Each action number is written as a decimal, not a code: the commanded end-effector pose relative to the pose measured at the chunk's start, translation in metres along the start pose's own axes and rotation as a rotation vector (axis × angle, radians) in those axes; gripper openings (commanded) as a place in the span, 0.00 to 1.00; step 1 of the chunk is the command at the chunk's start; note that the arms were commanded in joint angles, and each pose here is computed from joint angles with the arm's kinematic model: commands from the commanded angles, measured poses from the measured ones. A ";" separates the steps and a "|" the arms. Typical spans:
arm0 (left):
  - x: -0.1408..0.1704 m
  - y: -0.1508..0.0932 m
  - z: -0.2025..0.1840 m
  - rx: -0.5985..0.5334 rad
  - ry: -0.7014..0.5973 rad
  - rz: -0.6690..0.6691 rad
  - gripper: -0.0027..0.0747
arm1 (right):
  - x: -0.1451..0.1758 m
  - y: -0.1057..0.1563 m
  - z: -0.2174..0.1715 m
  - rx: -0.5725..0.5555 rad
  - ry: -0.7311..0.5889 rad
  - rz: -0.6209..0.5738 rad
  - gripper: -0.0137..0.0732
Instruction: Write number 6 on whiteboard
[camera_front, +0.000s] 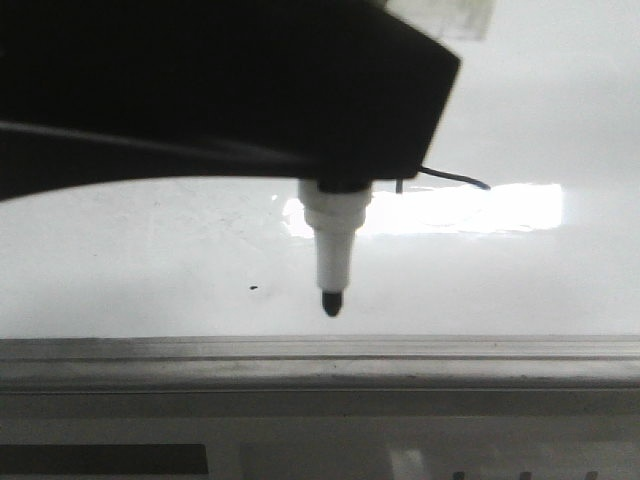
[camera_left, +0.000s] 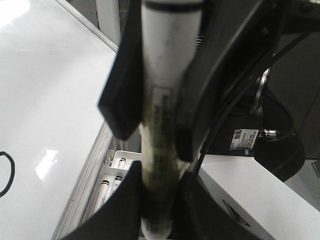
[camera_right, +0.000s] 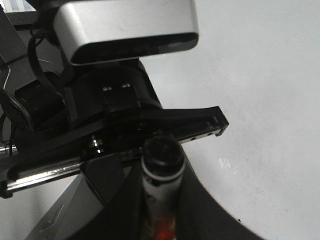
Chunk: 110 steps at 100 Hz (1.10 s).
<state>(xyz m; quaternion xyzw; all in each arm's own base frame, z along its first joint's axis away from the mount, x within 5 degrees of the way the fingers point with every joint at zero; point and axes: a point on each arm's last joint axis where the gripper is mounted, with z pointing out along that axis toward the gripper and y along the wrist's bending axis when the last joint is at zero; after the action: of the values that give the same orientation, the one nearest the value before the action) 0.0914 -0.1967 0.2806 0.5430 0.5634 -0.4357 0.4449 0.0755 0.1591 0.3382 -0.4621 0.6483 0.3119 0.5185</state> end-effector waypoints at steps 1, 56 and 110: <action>-0.019 -0.003 -0.002 0.035 -0.105 -0.015 0.01 | -0.018 -0.004 -0.004 0.034 -0.108 0.006 0.08; -0.019 -0.003 -0.002 0.038 -0.103 -0.092 0.01 | -0.023 -0.004 -0.019 0.044 -0.161 -0.018 0.88; -0.008 0.017 -0.003 -0.191 -0.008 -0.211 0.01 | -0.021 -0.005 -0.132 0.253 -0.349 -0.078 0.16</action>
<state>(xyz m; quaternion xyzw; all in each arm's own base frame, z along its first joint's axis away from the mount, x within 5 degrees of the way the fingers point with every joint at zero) 0.1008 -0.1947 0.2760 0.4956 0.6269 -0.4163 0.4336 0.0405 0.0625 0.3792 -0.3801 0.5901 0.2810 0.6545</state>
